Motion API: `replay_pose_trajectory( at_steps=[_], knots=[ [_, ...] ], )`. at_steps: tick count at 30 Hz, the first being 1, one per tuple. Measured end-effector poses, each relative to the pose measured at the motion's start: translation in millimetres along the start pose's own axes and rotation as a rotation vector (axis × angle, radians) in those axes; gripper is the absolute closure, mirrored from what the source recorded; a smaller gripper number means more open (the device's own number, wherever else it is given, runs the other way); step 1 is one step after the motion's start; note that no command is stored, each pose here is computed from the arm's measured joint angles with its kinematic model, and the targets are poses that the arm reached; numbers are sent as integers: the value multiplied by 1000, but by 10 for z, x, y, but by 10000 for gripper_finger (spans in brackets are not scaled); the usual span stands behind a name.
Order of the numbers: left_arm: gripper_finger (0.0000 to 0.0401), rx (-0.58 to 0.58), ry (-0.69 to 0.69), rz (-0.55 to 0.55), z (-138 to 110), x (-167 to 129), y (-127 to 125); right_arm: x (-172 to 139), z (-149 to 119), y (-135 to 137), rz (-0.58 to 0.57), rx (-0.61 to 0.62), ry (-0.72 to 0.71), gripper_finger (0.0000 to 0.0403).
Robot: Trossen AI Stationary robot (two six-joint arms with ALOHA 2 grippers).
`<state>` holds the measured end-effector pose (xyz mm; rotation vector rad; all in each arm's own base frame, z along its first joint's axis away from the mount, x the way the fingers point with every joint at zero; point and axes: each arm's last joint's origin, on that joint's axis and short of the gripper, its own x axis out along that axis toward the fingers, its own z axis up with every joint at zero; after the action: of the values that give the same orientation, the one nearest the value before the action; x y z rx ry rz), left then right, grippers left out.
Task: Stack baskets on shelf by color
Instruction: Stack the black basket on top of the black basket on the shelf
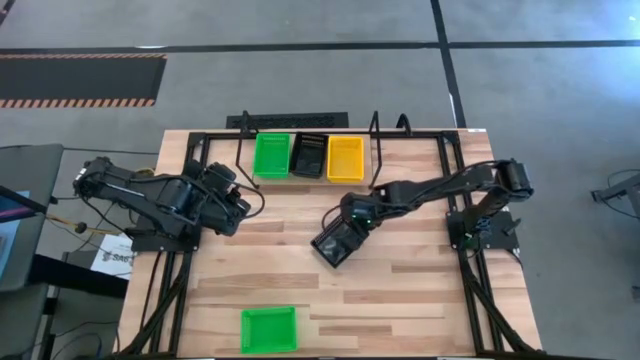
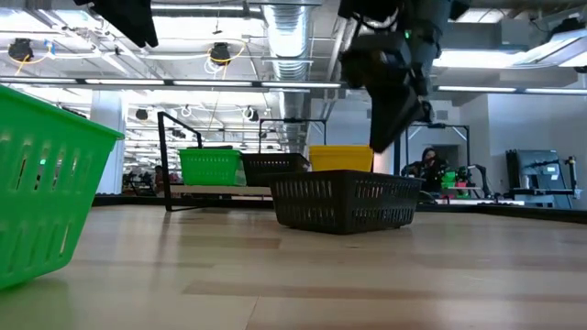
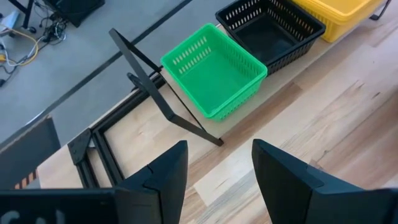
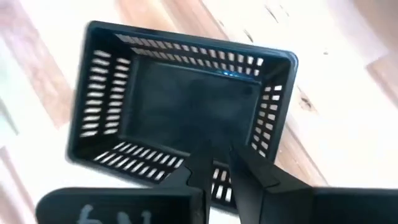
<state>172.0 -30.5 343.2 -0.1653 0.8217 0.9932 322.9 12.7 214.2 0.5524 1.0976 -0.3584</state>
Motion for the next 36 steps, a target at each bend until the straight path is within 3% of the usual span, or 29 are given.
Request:
replay_pose_trajectory(
  at_steps=[5, 10, 20, 25, 36],
  knots=[
    [233, -2, 0, -1, 1, 0, -1, -144, 85, 34, -19, -33, 13, 329],
    [233, -5, -1, -2, 1, 0, -3, -152, 113, -46, -46, 17, 35, 318],
    [233, -12, -1, -2, 1, 0, -3, -151, 120, -72, -56, 34, 41, 199],
    [233, -12, -1, -3, 2, -1, -3, 14, 108, -100, -98, 34, 95, 167],
    [233, -7, 19, -12, -4, -1, -5, 605, -14, -179, -156, 51, 332, 169]
  ],
)
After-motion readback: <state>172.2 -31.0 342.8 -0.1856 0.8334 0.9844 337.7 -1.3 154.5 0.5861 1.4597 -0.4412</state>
